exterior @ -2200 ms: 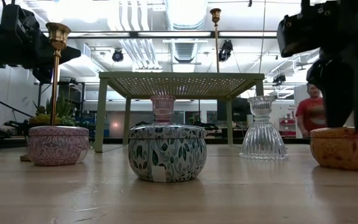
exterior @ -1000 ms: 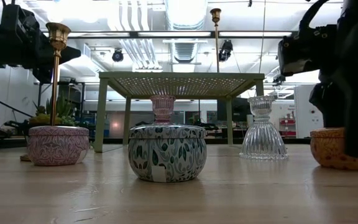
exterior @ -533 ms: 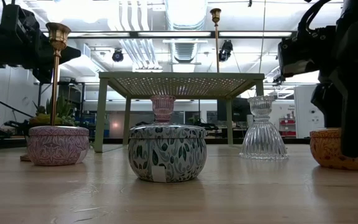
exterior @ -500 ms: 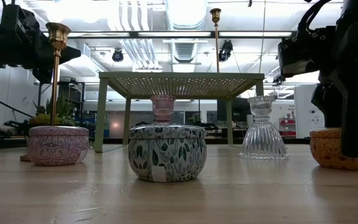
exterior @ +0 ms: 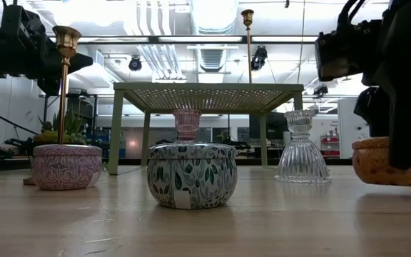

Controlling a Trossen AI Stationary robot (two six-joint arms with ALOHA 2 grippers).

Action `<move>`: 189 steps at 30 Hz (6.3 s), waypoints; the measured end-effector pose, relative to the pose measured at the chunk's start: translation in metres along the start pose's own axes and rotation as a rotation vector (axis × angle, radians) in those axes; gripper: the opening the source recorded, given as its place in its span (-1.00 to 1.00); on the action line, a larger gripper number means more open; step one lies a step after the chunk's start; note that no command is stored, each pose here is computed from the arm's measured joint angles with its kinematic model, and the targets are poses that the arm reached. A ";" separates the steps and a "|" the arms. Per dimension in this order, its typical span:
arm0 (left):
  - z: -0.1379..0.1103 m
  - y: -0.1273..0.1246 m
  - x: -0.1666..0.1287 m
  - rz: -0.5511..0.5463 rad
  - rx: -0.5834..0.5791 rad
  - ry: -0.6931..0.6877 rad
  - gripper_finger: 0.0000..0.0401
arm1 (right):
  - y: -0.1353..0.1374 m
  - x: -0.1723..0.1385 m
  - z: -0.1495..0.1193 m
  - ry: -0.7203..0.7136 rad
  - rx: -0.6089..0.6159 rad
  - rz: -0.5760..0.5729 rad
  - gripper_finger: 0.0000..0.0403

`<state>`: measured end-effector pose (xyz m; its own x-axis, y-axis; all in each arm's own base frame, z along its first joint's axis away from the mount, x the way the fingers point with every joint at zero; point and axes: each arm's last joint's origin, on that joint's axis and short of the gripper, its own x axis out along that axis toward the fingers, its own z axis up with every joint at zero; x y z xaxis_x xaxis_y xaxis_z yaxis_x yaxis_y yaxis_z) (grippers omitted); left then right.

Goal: Pick & Place candle stick holders
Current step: Put the yellow scented candle on the shelf, then put the glass candle holder on the shelf

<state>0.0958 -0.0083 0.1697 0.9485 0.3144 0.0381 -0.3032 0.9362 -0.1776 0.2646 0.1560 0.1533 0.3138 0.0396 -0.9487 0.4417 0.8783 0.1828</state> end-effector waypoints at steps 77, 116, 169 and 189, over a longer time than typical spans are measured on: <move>0.000 0.000 0.000 0.000 0.000 0.000 -0.99 | -0.158 -0.127 0.208 -0.141 0.214 -0.238 0.61; 0.000 0.000 0.000 0.000 0.000 0.000 -0.99 | -0.092 -0.188 0.164 -0.180 0.027 -0.076 0.83; 0.000 0.000 0.000 0.000 0.000 0.001 -0.99 | -0.032 0.018 -0.018 -0.787 0.111 -0.223 0.83; 0.000 0.000 0.000 0.000 0.001 0.000 -0.99 | -0.032 0.032 -0.017 -0.872 0.171 -0.259 0.29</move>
<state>0.0958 -0.0083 0.1697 0.9485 0.3146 0.0377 -0.3035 0.9363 -0.1770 0.2459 0.1370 0.1127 0.6788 -0.5821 -0.4477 0.6830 0.7244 0.0936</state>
